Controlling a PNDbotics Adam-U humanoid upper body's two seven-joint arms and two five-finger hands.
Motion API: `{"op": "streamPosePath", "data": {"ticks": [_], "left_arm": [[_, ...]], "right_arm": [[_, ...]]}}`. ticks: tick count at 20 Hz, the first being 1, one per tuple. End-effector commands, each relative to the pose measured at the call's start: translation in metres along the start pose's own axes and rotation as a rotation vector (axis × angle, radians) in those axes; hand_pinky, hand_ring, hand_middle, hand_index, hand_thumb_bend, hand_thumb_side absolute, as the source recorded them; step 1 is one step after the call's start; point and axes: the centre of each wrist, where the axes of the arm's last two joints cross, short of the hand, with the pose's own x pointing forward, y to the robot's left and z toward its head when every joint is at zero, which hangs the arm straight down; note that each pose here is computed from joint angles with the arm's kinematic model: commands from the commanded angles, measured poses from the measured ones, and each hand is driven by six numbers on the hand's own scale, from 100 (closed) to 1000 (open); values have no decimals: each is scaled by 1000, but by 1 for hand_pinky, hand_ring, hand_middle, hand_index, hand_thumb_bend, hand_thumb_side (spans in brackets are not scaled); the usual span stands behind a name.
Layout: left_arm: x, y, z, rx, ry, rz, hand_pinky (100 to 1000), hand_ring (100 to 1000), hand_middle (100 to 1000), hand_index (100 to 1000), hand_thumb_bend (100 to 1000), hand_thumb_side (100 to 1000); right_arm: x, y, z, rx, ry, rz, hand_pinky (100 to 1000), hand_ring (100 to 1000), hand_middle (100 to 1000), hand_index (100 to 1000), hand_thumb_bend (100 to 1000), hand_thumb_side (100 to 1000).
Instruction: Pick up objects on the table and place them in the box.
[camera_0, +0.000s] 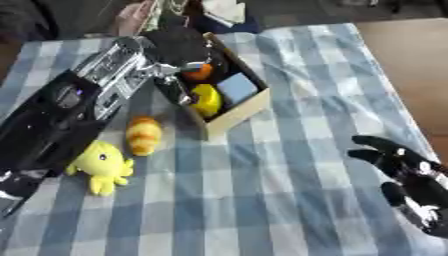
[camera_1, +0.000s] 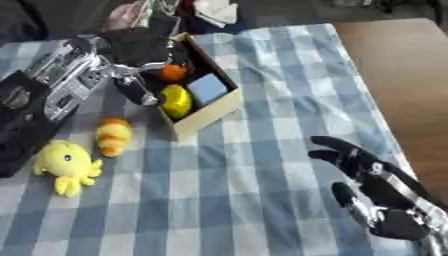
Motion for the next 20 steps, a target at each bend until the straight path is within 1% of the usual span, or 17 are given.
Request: {"op": "streamPosePath", "data": {"ticks": [1,3,7,11,14,16,20], "left_arm": [[-13,20,18,27,20,-33,731,672,671,815,420,121],[-17,25,31,11,6,-28,732,669,665,808,414,127],[-20,34,68,-33,-24,-14,733,660,647,791,409,139],[-14,33,107,-127,-41,14,735,661,647,788,428,166],[-9,23,131,-224,-25,45,737,665,651,789,444,185],[-6,15,143,-273,-3,66,737,667,652,791,458,194],[-3,-9,156,-374,45,95,738,675,664,808,484,218]], "right_arm": [[4,-5,-2,3,-11,15,1000,923,974,1000,100,461],[4,-5,0,0,-6,17,1000,923,974,1000,100,462],[4,-7,2,-6,5,22,1000,923,974,1000,100,461],[4,-9,5,-12,13,29,1000,923,974,1000,100,460],[5,-9,5,-15,15,33,1000,924,974,1000,100,458],[5,-10,6,-18,17,36,1000,924,974,1000,100,458],[5,-11,8,-26,21,39,1000,924,974,1000,100,459]]}}
